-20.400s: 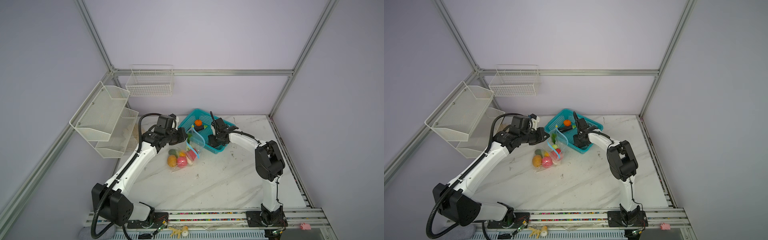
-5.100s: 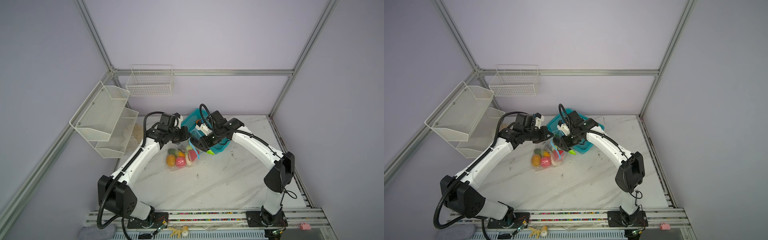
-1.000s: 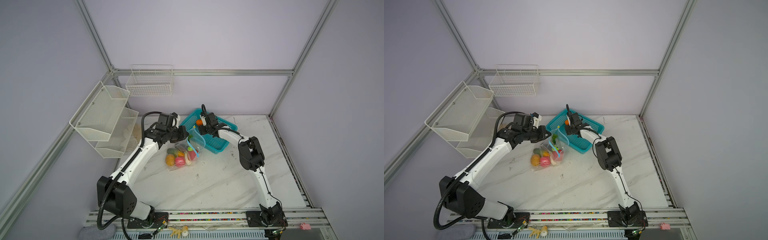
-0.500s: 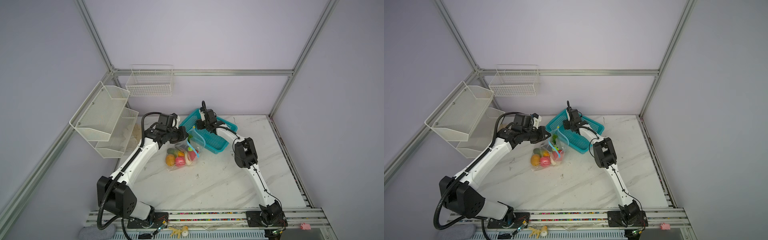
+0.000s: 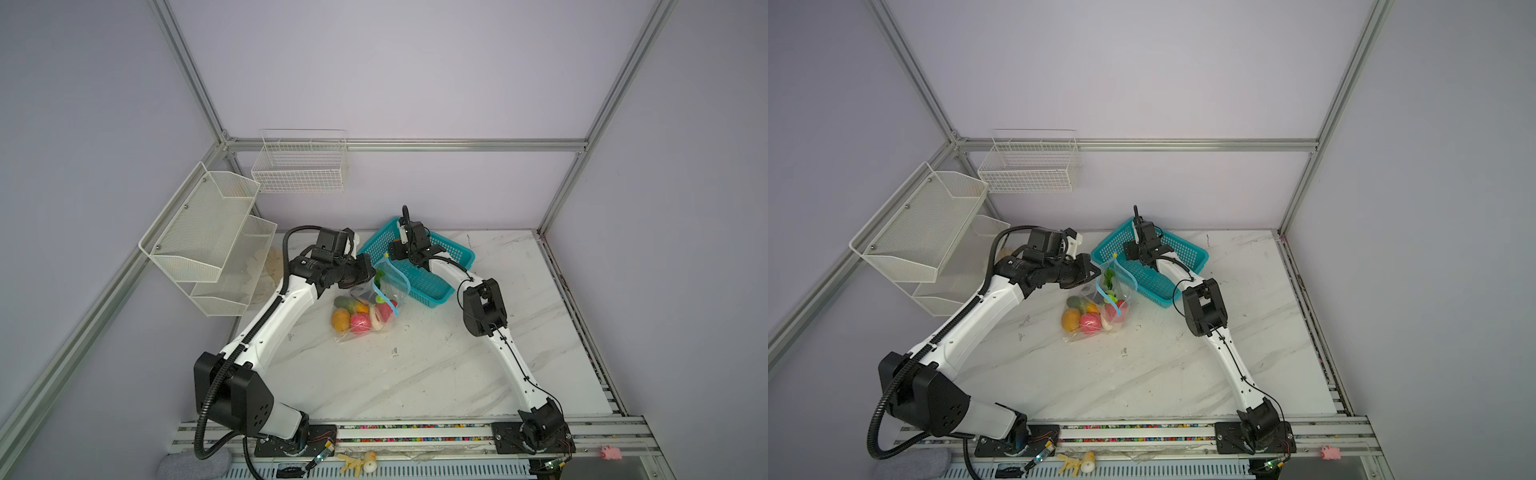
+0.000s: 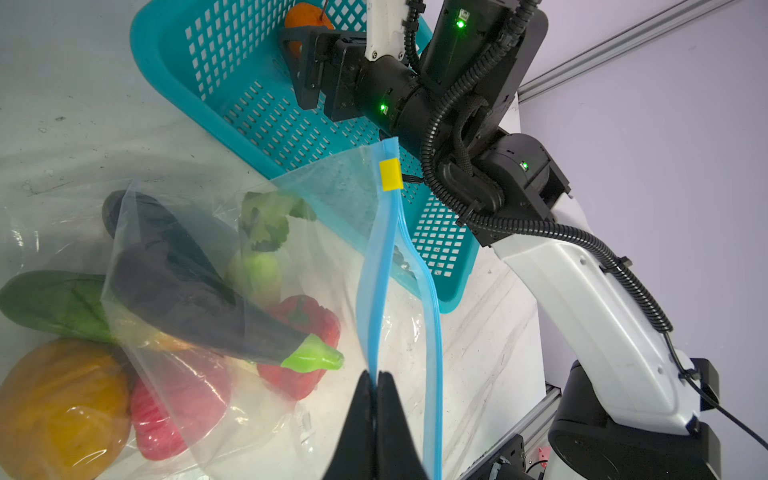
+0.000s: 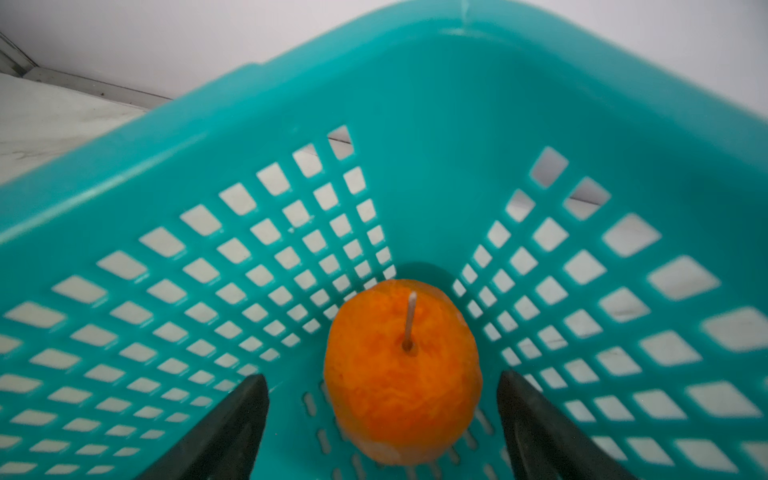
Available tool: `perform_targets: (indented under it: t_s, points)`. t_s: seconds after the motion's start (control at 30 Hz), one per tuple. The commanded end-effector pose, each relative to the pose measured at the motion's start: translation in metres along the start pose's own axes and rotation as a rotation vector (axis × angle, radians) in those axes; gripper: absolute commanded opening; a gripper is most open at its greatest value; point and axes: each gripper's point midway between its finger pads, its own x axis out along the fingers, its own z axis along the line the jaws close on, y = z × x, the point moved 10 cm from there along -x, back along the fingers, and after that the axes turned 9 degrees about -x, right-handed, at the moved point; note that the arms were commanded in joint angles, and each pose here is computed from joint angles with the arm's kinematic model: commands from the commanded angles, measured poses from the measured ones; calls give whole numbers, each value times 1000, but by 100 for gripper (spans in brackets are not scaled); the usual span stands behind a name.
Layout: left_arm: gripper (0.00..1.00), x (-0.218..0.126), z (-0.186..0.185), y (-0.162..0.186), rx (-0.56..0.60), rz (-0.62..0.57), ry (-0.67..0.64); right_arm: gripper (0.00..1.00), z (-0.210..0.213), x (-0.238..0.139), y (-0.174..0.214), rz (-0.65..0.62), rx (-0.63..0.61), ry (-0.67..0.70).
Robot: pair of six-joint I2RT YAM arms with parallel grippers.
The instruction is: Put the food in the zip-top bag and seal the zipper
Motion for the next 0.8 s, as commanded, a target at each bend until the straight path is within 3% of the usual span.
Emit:
perform_targets:
  t_s: [0.0,0.37,0.77]
  points:
    - [0,-12,-12,-12,26,-49,27,94,-4,6,-2,-33,22,21]
    - [0,-11,-10,-11,21,-51,13,93,-6,17,5,-55,72,11]
    - [0,-8,-9,-12,24,-49,6,80,-7,10,-5,-92,84,0]
